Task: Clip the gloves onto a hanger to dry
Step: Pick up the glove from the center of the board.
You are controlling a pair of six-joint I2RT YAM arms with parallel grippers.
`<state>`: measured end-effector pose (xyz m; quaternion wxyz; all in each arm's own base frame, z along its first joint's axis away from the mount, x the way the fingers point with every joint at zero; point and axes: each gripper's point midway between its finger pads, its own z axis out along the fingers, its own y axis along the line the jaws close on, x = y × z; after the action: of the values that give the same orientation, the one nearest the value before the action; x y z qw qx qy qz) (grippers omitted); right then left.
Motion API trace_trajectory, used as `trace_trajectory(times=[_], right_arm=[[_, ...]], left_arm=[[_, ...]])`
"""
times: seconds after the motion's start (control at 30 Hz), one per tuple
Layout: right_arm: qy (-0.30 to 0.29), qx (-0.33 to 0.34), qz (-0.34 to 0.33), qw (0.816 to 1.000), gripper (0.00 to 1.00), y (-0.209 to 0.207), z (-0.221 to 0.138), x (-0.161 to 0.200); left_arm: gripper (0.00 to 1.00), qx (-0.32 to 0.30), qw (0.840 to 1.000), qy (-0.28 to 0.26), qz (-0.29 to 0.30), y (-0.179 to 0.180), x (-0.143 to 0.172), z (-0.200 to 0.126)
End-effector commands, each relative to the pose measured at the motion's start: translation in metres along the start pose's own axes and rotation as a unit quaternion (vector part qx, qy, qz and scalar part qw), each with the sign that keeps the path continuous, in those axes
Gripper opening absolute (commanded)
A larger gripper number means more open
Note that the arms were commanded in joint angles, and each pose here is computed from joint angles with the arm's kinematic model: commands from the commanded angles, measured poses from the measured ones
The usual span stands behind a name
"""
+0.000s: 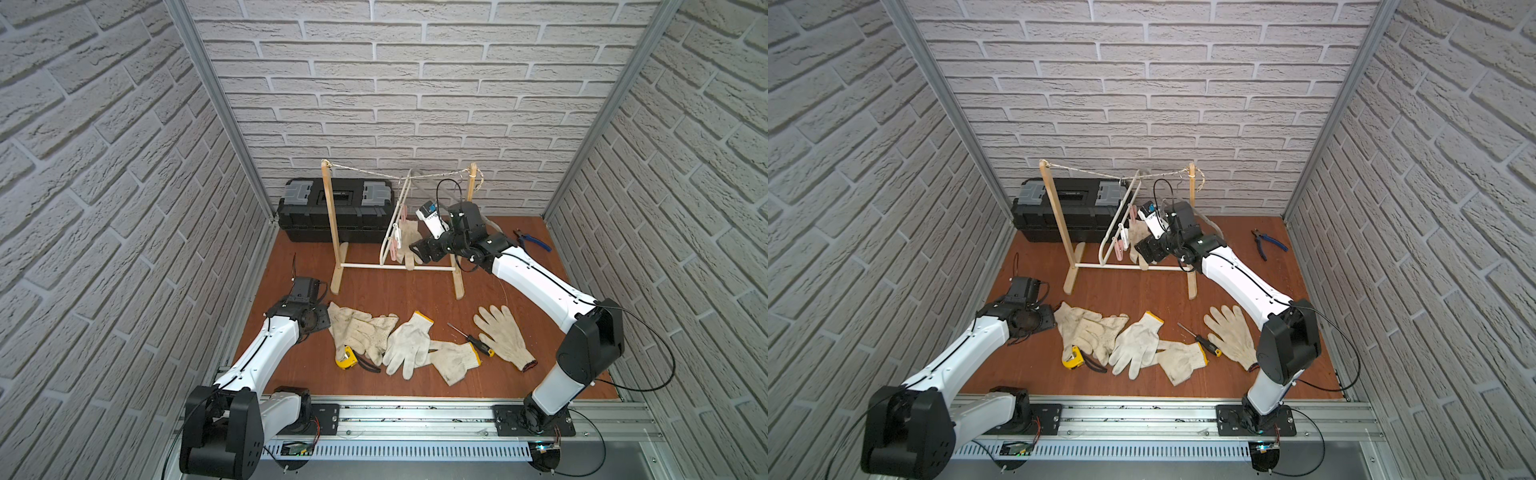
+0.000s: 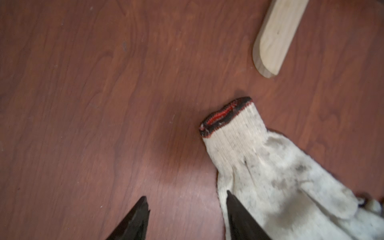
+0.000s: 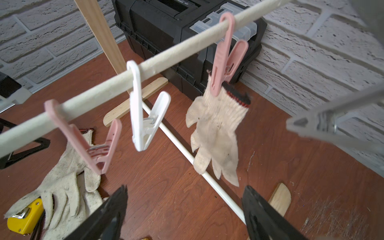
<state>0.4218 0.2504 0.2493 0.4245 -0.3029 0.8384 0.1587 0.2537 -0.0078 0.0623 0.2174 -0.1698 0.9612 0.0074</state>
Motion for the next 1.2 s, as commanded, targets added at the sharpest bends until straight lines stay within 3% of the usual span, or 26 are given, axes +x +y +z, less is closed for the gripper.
trace_trajectory(times=[0.0, 0.2, 0.4, 0.53, 0.57, 0.63, 0.87, 0.93, 1.03, 1.17], right_arm=[[-0.039, -0.008, 0.003, 0.999, 0.86, 0.009, -0.021, -0.015], [-0.026, 0.001, 0.004, 1.000, 0.86, 0.007, -0.025, -0.002], [-0.018, 0.011, -0.003, 1.000, 0.86, 0.005, -0.029, 0.003], [-0.015, 0.011, -0.004, 1.000, 0.87, 0.006, -0.032, 0.005], [-0.014, 0.010, -0.005, 1.000, 0.86, 0.006, -0.033, 0.006], [-0.011, 0.007, -0.005, 1.000, 0.86, 0.008, -0.036, 0.008], [-0.004, -0.055, 0.010, 0.998, 0.86, 0.033, -0.048, 0.021], [0.003, -0.080, 0.017, 0.997, 0.85, 0.042, -0.051, 0.028], [0.020, -0.113, 0.025, 0.993, 0.85, 0.055, -0.054, 0.044], [0.041, -0.127, 0.034, 0.991, 0.84, 0.063, -0.060, 0.070]], left_arm=[[0.59, 0.005, 0.998, -0.053, -0.036, -0.006, -0.027, 0.013], [0.55, 0.025, 0.998, -0.038, -0.043, -0.021, -0.031, 0.038], [0.44, 0.014, 0.999, -0.003, -0.034, -0.019, -0.014, 0.058], [0.23, 0.019, 0.999, 0.003, -0.033, -0.020, -0.012, 0.066], [0.15, 0.023, 0.999, 0.002, -0.033, -0.022, -0.013, 0.066], [0.00, 0.024, 0.999, -0.002, -0.031, -0.022, -0.016, 0.061], [0.00, 0.072, 0.995, -0.069, 0.032, -0.042, -0.051, 0.000], [0.00, 0.107, 0.987, -0.099, 0.072, -0.058, -0.060, -0.026], [0.00, 0.163, 0.962, -0.154, 0.156, -0.092, -0.068, -0.069], [0.00, 0.218, 0.904, -0.209, 0.302, -0.142, -0.052, -0.111]])
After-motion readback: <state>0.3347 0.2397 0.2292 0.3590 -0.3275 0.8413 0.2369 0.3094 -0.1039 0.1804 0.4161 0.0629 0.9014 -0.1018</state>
